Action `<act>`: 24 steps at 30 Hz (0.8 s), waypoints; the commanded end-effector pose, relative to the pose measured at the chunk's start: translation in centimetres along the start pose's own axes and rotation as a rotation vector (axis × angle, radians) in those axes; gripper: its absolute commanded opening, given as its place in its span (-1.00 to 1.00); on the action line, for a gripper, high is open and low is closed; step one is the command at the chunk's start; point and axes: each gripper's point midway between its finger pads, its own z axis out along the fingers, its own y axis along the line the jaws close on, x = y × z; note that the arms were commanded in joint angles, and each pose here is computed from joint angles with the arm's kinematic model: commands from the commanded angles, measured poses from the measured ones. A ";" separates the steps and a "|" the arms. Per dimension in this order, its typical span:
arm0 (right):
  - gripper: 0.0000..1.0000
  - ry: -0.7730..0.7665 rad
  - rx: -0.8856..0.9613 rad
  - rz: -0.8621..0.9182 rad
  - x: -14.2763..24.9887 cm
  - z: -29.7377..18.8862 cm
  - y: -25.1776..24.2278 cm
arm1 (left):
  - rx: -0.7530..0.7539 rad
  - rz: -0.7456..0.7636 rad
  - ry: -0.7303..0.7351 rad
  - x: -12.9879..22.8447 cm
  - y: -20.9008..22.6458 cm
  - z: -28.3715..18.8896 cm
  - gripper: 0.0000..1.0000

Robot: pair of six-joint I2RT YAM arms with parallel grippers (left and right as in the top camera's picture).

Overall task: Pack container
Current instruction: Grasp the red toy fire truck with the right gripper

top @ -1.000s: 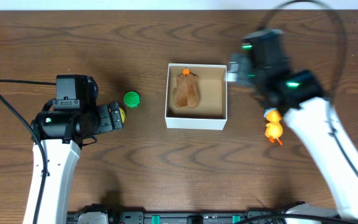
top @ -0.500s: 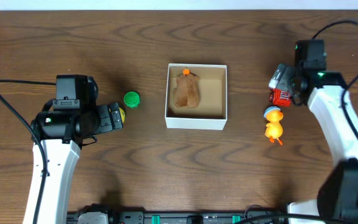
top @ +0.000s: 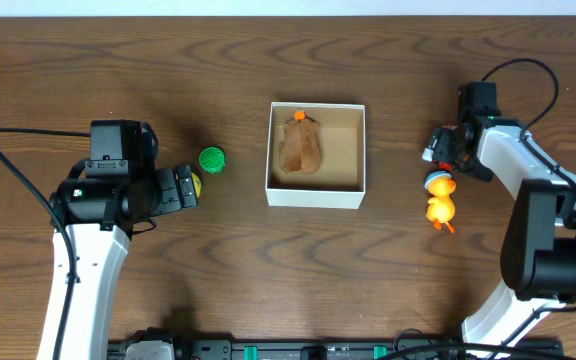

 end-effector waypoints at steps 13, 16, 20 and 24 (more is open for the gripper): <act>0.13 -0.017 -0.013 0.004 -0.6 0.2 0.1 | -0.014 -0.006 -0.019 -0.6 0.3 -0.4 0.96; -0.02 -0.018 -0.014 0.001 -0.6 -0.3 0.1 | -0.014 -0.006 -0.019 -0.6 0.3 -0.4 0.96; -0.06 -0.039 -0.024 -0.017 -0.9 -1.4 0.4 | -0.014 -0.006 -0.019 -0.6 0.3 -0.4 0.96; -0.07 -0.108 -0.057 -0.034 -1.9 -4.5 1.3 | -0.014 -0.006 -0.019 -0.6 0.3 -0.4 0.96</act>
